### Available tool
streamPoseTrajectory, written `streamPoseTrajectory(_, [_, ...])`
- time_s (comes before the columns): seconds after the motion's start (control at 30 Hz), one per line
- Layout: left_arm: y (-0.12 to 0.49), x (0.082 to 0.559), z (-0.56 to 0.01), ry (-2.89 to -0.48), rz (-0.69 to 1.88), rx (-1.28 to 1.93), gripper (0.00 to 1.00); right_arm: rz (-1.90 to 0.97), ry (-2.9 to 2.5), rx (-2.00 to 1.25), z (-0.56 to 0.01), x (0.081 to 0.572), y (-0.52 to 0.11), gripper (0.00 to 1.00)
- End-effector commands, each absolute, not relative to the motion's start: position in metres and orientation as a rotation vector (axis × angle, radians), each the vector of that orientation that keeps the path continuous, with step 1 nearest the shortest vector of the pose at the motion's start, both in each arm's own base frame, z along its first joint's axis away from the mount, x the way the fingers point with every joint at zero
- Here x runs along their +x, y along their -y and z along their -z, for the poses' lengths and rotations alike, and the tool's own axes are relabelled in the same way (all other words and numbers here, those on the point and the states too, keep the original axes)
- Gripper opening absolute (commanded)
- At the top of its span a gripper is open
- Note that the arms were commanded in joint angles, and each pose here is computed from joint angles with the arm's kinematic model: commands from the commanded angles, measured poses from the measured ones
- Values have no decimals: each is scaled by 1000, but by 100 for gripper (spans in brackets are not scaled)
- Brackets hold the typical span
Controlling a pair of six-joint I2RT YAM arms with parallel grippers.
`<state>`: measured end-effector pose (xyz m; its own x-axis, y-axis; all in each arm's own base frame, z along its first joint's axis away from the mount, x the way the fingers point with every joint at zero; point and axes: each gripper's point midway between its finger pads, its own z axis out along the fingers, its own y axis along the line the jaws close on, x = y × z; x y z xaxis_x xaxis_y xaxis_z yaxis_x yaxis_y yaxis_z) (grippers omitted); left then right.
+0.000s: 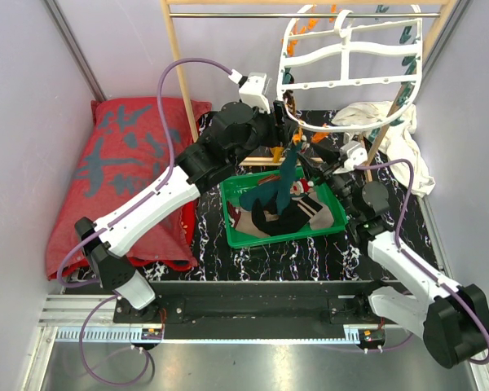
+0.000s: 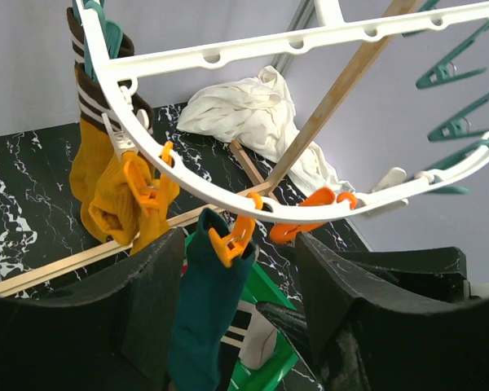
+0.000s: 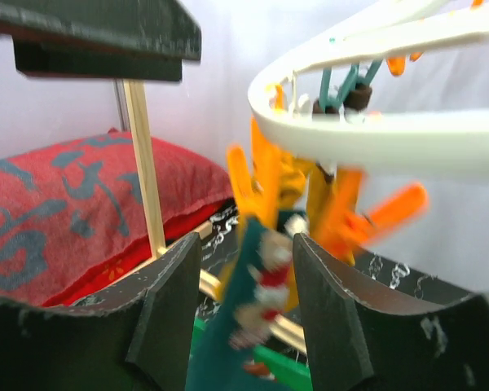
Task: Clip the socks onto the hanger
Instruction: Clamp the sock onto the hanger, then open the clamp at the hanger.
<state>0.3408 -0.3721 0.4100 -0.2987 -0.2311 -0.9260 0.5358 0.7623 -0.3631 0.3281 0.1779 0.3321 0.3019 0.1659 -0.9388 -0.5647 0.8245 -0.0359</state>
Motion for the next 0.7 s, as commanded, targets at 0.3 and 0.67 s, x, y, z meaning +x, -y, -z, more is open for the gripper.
streamPoseTrajectory(0.3, [364, 330, -441, -1633, 846, 217, 60, -384, -1086, -222, -365, 327, -142, 57])
streamPoseTrajectory(0.67, [397, 317, -417, -1685, 927, 298, 72, -238, -1212, -79, -339, 327, -96, 65])
